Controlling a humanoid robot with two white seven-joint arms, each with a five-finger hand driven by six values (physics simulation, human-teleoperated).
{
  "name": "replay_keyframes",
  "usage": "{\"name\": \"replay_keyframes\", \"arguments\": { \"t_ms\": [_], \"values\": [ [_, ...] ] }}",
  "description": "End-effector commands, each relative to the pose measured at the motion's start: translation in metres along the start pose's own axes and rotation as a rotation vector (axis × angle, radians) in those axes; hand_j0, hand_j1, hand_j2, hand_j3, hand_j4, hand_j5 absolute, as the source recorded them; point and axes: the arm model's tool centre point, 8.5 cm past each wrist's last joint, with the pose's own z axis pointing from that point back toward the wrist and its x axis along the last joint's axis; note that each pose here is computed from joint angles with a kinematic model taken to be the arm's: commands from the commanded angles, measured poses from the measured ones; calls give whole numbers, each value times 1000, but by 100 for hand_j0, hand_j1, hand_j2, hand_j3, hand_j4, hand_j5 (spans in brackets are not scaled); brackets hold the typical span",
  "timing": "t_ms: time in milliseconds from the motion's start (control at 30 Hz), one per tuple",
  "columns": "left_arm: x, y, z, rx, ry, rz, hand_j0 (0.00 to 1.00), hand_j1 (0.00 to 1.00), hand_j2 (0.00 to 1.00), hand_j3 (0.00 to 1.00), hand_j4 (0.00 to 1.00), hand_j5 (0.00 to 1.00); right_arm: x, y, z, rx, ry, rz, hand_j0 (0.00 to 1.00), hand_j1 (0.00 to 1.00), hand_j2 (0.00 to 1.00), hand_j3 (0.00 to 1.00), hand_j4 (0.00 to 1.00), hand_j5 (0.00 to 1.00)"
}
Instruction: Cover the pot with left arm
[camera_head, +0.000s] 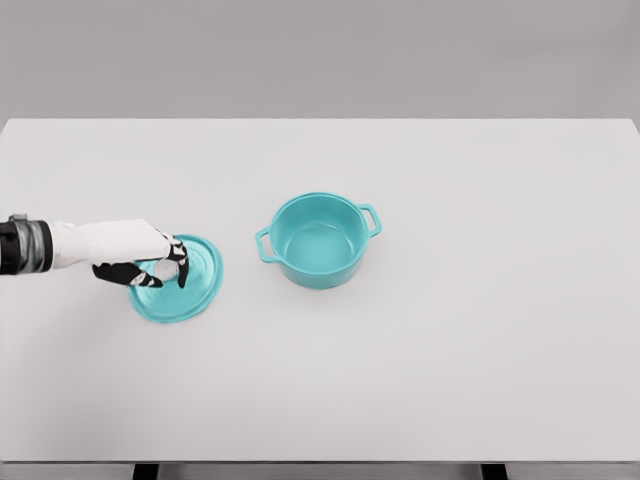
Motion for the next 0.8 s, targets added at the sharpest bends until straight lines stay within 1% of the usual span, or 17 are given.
{"name": "replay_keyframes", "arguments": {
  "t_ms": [0, 167, 267, 433, 600, 667, 700, 767],
  "values": [
    [1, 2, 0, 5, -5, 0, 40, 40, 40, 40, 40, 40, 0, 0, 0, 0, 0, 0, 100, 100, 100, 100, 100, 100],
    [4, 8, 1, 14, -11, -12, 39, 39, 39, 39, 39, 39, 0, 0, 0, 0, 0, 0, 100, 100, 100, 100, 100, 100],
    [6, 17, 0, 32, -18, -23, 39, 39, 39, 39, 39, 39, 0, 0, 0, 0, 0, 0, 100, 100, 100, 100, 100, 100],
    [9, 25, -1, 44, -28, -38, 39, 39, 39, 39, 39, 39, 0, 0, 0, 0, 0, 0, 100, 100, 100, 100, 100, 100],
    [15, 39, -3, 69, -40, -64, 39, 39, 39, 39, 39, 39, 0, 0, 0, 0, 0, 0, 100, 100, 100, 100, 100, 100],
    [15, 40, -3, 70, -41, -65, 39, 39, 39, 39, 39, 39, 0, 0, 0, 0, 0, 0, 100, 100, 100, 100, 100, 100],
    [17, 44, -3, 78, -45, -73, 39, 39, 39, 39, 39, 39, 0, 0, 0, 0, 0, 0, 100, 100, 100, 100, 100, 100],
    [17, 46, -3, 81, -45, -77, 39, 39, 39, 39, 39, 39, 0, 0, 0, 0, 0, 0, 100, 100, 100, 100, 100, 100]
  ]
}}
